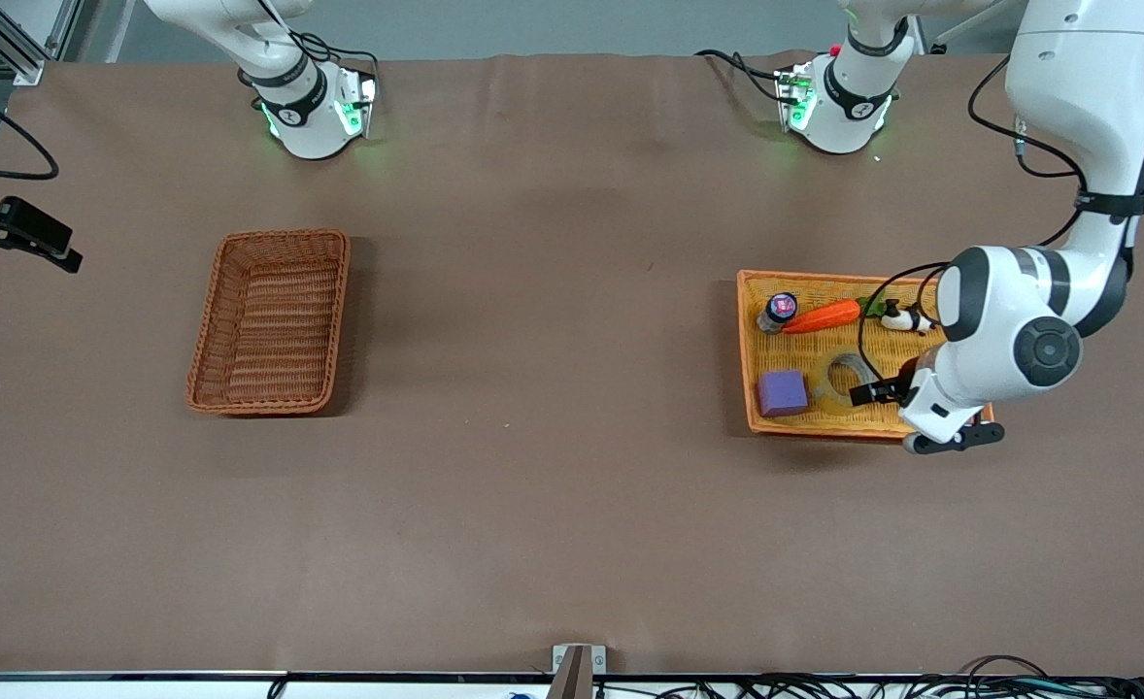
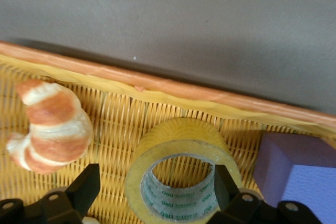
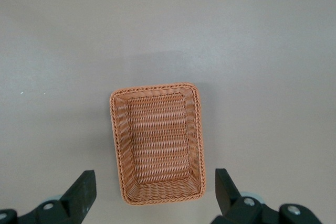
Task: Move tape to another basket
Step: 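Lower the left gripper onto the tape roll rim and close it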
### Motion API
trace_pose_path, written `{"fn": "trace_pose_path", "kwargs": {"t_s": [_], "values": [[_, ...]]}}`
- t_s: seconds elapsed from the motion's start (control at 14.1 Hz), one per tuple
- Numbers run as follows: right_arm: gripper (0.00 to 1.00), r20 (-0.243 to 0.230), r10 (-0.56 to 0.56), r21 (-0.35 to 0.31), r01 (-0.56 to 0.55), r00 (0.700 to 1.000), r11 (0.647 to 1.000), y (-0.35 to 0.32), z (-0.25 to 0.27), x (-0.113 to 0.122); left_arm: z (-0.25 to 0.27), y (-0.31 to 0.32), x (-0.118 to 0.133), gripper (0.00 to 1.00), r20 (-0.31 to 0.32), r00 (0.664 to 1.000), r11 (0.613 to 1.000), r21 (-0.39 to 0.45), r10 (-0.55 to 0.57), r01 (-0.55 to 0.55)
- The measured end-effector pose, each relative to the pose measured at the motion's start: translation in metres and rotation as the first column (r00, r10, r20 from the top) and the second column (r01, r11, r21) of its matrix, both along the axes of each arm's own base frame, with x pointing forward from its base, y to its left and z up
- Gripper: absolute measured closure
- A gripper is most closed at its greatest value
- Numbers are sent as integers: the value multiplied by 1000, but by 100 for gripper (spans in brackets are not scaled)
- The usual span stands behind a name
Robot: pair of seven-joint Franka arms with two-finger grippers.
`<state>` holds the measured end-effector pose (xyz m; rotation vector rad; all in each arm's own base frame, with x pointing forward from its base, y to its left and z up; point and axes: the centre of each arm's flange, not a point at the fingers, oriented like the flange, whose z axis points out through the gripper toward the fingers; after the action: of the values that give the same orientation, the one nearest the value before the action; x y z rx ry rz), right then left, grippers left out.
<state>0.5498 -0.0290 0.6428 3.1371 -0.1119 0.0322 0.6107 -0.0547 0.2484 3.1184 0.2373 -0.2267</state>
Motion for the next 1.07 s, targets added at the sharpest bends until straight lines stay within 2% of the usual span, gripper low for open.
{"fn": "trace_pose_path", "kwargs": {"t_s": [0.36, 0.57, 0.64, 0.78, 1.07], "values": [[0, 0, 2, 0, -2, 1000, 1000, 0, 0, 0, -42, 2, -24, 9, -72, 997, 1000, 4, -2, 2], [0, 0, 2, 0, -2, 1000, 1000, 0, 0, 0, -51, 12, -33, 13, -94, 996, 1000, 3, -1, 2], [0, 0, 2, 0, -2, 1000, 1000, 0, 0, 0, -52, 16, -33, 22, -96, 995, 1000, 1, -2, 3], [0, 0, 3, 0, -3, 1000, 1000, 0, 0, 0, -53, 20, -33, 26, -95, 995, 1000, 1, 2, -2], [0, -1, 3, 0, -3, 1000, 1000, 0, 0, 0, -52, 20, -33, 70, -91, 996, 1000, 2, 2, -1]]}}
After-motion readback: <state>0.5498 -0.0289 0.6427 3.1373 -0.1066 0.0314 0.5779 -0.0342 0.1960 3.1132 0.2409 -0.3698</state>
